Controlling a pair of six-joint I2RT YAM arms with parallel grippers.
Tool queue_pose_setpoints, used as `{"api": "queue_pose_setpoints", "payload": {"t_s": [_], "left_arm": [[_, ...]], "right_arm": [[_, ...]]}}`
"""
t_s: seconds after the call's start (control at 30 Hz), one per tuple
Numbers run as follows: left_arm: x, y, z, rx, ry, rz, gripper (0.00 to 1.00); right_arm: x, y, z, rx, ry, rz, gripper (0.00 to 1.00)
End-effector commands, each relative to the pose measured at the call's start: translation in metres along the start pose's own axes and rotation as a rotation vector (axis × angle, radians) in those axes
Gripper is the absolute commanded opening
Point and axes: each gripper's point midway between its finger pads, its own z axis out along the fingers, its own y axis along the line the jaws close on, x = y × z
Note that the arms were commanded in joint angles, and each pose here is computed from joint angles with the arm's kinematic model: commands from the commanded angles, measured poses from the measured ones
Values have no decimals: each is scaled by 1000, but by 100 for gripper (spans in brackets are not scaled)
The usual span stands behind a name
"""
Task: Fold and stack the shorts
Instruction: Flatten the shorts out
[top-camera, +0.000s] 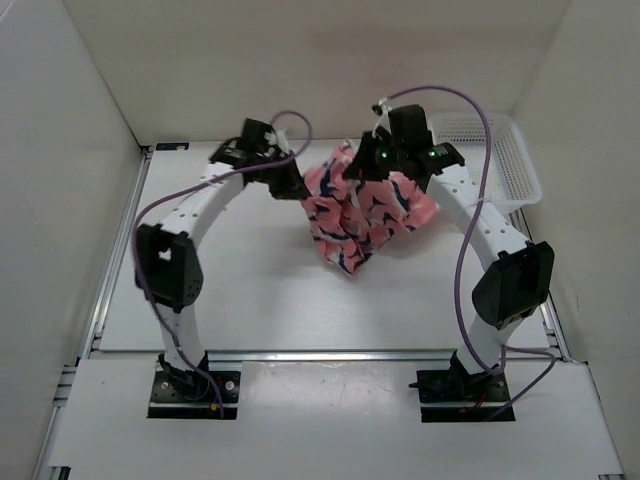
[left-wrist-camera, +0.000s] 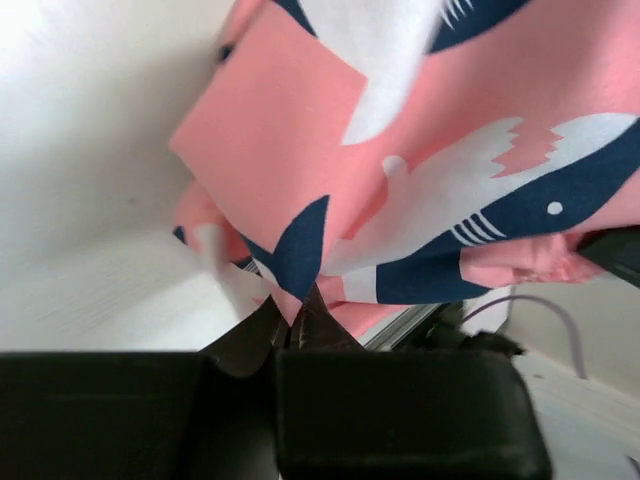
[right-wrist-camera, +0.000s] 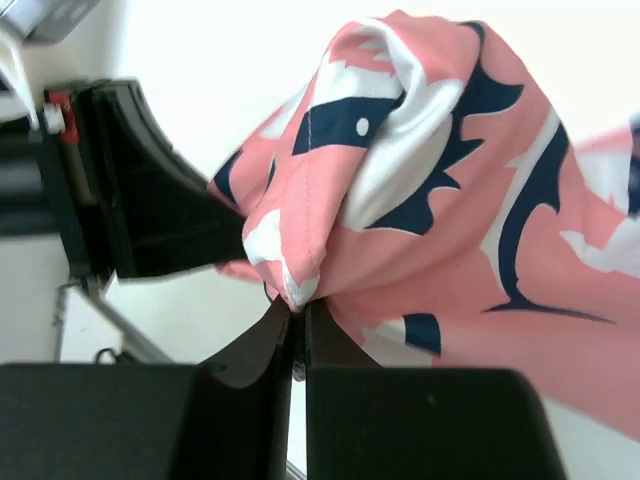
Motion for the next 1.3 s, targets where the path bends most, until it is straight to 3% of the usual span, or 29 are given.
{"api": "queue_pose_setpoints", "payload": {"t_s": [0.0,0.13,0.23,0.33,0.37,0.4,0.43,0.47,0.53,0.57,0.6,0.7,0.73,0.8,0.87,0.9,0.93,0.97,1.1,1.13,1.2,1.23,1.27], "left_arm": [[-39,-64,-144,151,-305,150,10],[-35,-115,-240,182,-490,263,10],[-24,-156,-258,253,-501,339,10],[-16,-169,-232,283,-423,354,10],[-17,-168,-224,272,-411,350,19],[-19,-165,-213,254,-400,341,37],[-23,-158,-191,232,-365,322,59],[-26,-156,-180,221,-351,316,88],[-36,-139,-144,189,-293,280,100],[-46,-128,-139,170,-294,260,100],[-46,-127,-133,171,-274,242,100],[-44,-110,-131,137,-241,196,100],[-47,-103,-145,92,-295,191,100],[-36,-78,-142,23,-283,170,100],[-19,-63,-156,-33,-297,161,93],[-1,-35,-143,-89,-246,116,89],[9,-25,-142,-118,-234,103,84],[20,-20,-152,-140,-256,94,71],[96,43,-140,-292,-167,-84,51],[108,52,-140,-315,-167,-114,51],[132,64,-148,-341,-185,-168,51],[152,80,-141,-368,-155,-248,67],[162,86,-140,-383,-154,-278,79]], "right_arm": [[-37,91,-59,-195,-122,-165,0],[-47,149,-129,-283,-277,-267,0],[-59,142,-162,-214,-414,-239,0],[-67,97,-161,-51,-475,-173,0],[-67,83,-156,-22,-467,-148,0],[-70,69,-152,9,-473,-121,0],[-70,36,-138,83,-456,-83,0],[-73,18,-130,117,-448,-51,0],[-83,-32,-97,186,-379,16,35],[-87,-46,-86,197,-342,41,50],[-64,-92,-57,298,-176,133,60],[-56,-113,-52,359,-71,165,65],[-52,-115,-56,370,-76,153,67],[-31,-127,-64,418,-97,163,73],[-10,-132,-70,433,-92,182,73],[-6,-125,-81,418,-129,197,73],[29,-135,-75,438,-66,222,68],[43,-138,-76,442,-58,241,66],[120,-127,-84,400,12,285,44],[133,-127,-84,382,25,300,38],[173,-127,-86,344,78,346,36],[181,-125,-84,315,85,363,37],[188,-115,-84,261,94,406,50]]}}
